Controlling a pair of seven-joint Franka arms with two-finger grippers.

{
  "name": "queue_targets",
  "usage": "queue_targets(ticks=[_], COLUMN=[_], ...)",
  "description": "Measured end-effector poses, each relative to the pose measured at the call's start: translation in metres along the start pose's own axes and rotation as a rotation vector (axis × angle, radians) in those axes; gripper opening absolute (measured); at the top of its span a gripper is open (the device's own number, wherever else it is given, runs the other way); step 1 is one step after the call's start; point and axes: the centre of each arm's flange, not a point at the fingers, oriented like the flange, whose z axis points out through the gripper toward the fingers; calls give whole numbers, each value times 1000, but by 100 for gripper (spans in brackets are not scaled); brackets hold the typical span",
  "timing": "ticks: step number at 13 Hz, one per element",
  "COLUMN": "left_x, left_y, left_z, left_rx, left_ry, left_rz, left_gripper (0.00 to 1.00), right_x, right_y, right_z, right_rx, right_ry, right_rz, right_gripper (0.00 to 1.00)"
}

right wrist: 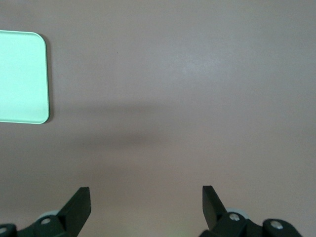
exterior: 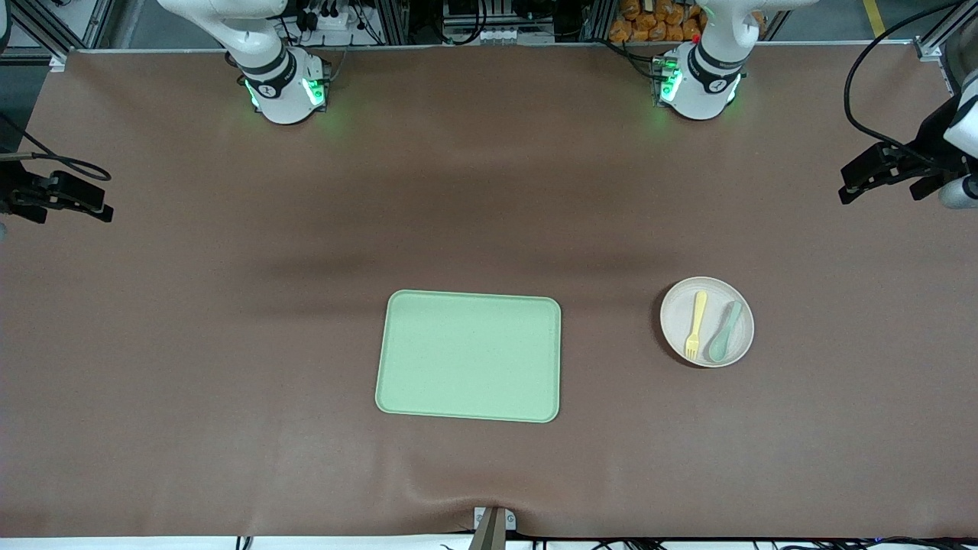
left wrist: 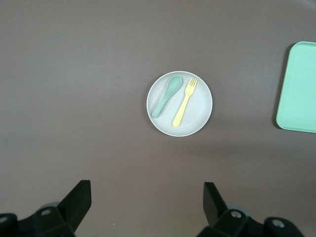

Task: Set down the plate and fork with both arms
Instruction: 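Reach the left gripper down to the rim of the white plate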

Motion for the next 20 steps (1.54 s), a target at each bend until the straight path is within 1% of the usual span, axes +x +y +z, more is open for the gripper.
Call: queue_targets(ticks=[4, 11, 13, 15, 17, 20], left_x=[0, 7, 11, 27, 38, 39], left_y=[1, 1, 0, -9, -17, -16], left_z=[-1, 17, 31, 82, 160, 271], left_rx=[0, 3, 4, 0, -4, -9], left_ry=[-7, -52, -62, -34, -8, -36], left_rz=[3, 5, 1, -17, -32, -32], left_gripper=[100, 100, 100, 100, 100, 100], right_x=[0, 0, 0, 0, 1, 3], right_y=[0, 0, 0, -1, -2, -4], right_z=[0, 0, 0, 0, 1, 4], right_rx=[0, 0, 0, 0, 0, 0], right_ry=[0, 1, 1, 0, 0, 0], right_rz=[0, -1, -1, -2, -3, -8], right_gripper=[100, 100, 100, 100, 100, 100])
